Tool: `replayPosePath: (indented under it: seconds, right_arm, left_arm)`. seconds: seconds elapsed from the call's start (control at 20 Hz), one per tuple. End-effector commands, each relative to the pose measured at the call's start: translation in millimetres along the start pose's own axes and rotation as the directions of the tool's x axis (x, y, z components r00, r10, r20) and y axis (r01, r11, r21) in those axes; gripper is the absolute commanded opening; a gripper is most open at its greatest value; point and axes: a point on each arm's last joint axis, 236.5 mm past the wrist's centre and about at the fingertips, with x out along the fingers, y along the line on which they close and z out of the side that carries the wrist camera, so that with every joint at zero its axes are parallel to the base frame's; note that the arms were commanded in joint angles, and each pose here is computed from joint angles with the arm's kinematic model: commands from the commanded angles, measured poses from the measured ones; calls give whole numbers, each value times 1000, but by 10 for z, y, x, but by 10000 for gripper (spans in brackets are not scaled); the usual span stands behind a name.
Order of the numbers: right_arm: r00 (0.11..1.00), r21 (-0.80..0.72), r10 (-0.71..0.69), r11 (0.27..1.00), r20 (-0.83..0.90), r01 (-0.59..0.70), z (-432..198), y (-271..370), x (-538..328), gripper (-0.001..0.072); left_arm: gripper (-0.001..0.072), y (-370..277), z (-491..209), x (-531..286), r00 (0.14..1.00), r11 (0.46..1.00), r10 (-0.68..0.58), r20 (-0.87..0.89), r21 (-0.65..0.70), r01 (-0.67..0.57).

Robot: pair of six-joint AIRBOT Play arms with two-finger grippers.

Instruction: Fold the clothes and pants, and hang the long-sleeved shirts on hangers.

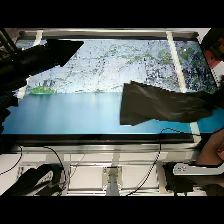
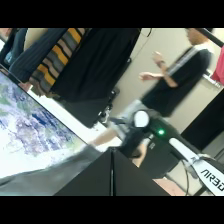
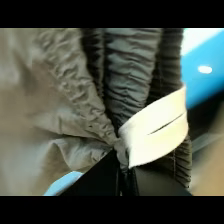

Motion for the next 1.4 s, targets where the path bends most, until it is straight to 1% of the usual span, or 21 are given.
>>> replayPosePath:
  seconds: [0.0,0.15,0.3,0.35,0.5,0.55,0.7,0.8,1.0,1.1,1.15,1.2,1.25,1.35]
  right_arm:
    - [986,191,-163,969,19,157,-53,-985,-141,12]
    - [959,347,-283,902,29,256,-213,-1680,-365,13]
    - [899,453,-436,809,34,375,-417,-2335,-726,13]
    - [883,493,-468,777,38,391,-468,-2498,-865,13]
    - [861,650,-503,680,77,339,-567,-2818,-1276,13]
    - [854,677,-512,660,88,326,-581,-2883,-1394,13]
    - [846,722,-526,620,91,307,-662,-2976,-1650,13]
    - [857,731,-513,607,59,313,-758,-2948,-1679,14]
    - [894,716,-447,619,-15,322,-928,-2795,-1586,24]
    - [904,716,-427,620,-38,323,-983,-2745,-1565,64]
    - [905,716,-422,618,-48,326,-1008,-2735,-1561,177]
    - [907,715,-417,616,-60,330,-1036,-2722,-1557,328]
    - [908,715,-413,615,-66,332,-1050,-2712,-1554,388]
    - [910,715,-408,614,-76,335,-1074,-2700,-1550,387]
  left_arm:
    - [7,1,-2,2,1000,1000,0,-1,0,0]
    - [7,0,-1,2,1000,1000,0,0,0,0]
    - [7,2,-5,2,1000,1000,0,-1,-1,0]
    - [7,4,-7,2,1000,1000,0,-1,-1,0]
    - [7,11,-11,4,1000,1000,1,-2,-2,-1]
    - [7,12,-10,4,1000,1000,1,-2,-2,-1]
    - [7,12,-10,4,1000,1000,1,-2,-2,-1]
    - [7,13,-11,4,1000,1000,2,-2,-2,-2]
    - [7,28,-28,3,1000,1000,8,-9,3,-8]
    - [7,27,-27,3,1000,1000,8,-9,3,-8]
    - [7,27,-27,3,1000,1000,8,-9,3,-8]
    - [7,27,-27,3,1000,1000,8,-9,3,-8]
    - [7,28,-28,3,1000,1000,8,-9,3,-8]
    - [7,28,-28,3,1000,1000,8,-9,3,-8]
